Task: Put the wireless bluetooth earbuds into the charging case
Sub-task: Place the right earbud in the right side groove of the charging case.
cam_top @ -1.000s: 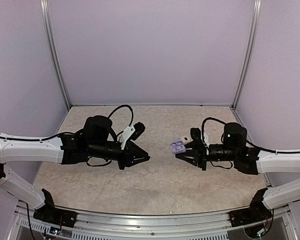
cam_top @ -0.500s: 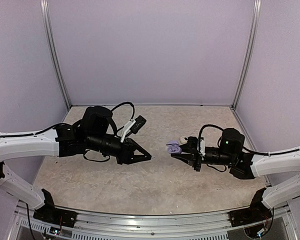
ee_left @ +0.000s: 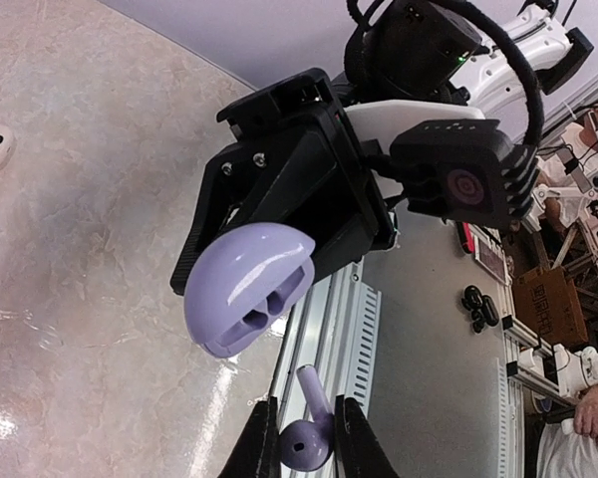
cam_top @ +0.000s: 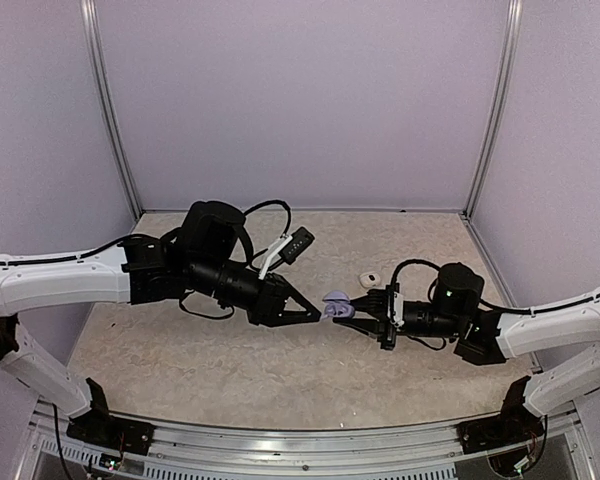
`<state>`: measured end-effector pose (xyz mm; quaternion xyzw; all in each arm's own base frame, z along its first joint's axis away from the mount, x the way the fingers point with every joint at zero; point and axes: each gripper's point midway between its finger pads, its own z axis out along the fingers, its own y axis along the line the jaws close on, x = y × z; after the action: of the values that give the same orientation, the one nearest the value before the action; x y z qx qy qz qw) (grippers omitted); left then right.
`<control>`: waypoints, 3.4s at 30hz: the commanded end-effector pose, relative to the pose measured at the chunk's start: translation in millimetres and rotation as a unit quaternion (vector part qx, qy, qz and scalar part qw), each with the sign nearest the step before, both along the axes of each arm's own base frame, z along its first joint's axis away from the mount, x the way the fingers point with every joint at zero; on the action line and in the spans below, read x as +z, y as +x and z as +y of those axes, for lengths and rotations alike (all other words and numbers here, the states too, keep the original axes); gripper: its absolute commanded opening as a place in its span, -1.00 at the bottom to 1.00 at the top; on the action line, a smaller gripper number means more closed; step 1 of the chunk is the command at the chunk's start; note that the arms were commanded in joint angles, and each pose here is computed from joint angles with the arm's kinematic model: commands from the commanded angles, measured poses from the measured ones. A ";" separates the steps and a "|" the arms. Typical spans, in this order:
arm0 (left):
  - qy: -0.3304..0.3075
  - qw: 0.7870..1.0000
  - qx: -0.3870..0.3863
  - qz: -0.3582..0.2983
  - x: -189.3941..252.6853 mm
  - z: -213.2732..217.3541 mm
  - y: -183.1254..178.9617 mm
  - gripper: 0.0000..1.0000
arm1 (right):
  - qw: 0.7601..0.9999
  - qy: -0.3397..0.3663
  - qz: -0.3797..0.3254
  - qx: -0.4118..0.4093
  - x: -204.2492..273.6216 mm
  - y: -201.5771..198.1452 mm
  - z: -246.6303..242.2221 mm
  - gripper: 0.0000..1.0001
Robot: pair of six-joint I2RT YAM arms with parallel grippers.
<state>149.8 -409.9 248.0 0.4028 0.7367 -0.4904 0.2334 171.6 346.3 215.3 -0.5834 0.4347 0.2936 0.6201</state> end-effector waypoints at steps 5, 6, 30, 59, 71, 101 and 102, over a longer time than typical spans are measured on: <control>0.020 1.000 0.005 0.009 3.3 -4.5 3.6 -0.73 | 1.000 -0.003 -0.008 0.004 -3.7 -3.8 7.1 -0.92; 0.024 1.000 0.006 0.011 1.8 -5.1 4.2 -0.73 | 1.000 -0.004 -0.008 0.004 -4.1 -4.0 7.7 -0.92; 0.080 0.996 0.030 0.018 -17.8 -8.2 19.0 -0.75 | 1.000 -0.020 -0.007 -0.016 -11.0 1.9 11.5 -0.94; 0.092 0.995 0.028 0.029 -25.9 -13.2 21.6 -0.77 | 0.999 -0.030 -0.010 -0.013 -15.2 -0.6 15.3 -0.94; 0.105 0.994 0.032 0.029 -33.1 -10.1 21.9 -0.78 | 0.999 -0.028 -0.011 -0.013 -13.9 -0.5 15.0 -0.95; 0.163 0.983 0.070 0.047 -54.9 -11.6 33.5 -0.74 | 0.999 0.000 -0.017 0.039 -9.8 -21.9 27.5 -0.95; 0.163 0.983 0.069 0.047 -55.0 -12.3 33.2 -0.74 | 0.999 0.000 -0.016 0.042 -9.8 -22.8 28.1 -0.95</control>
<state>172.3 -415.3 194.5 0.3654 0.8383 -0.3773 0.1463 172.8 363.9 172.8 -0.6088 0.4674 0.2608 0.5856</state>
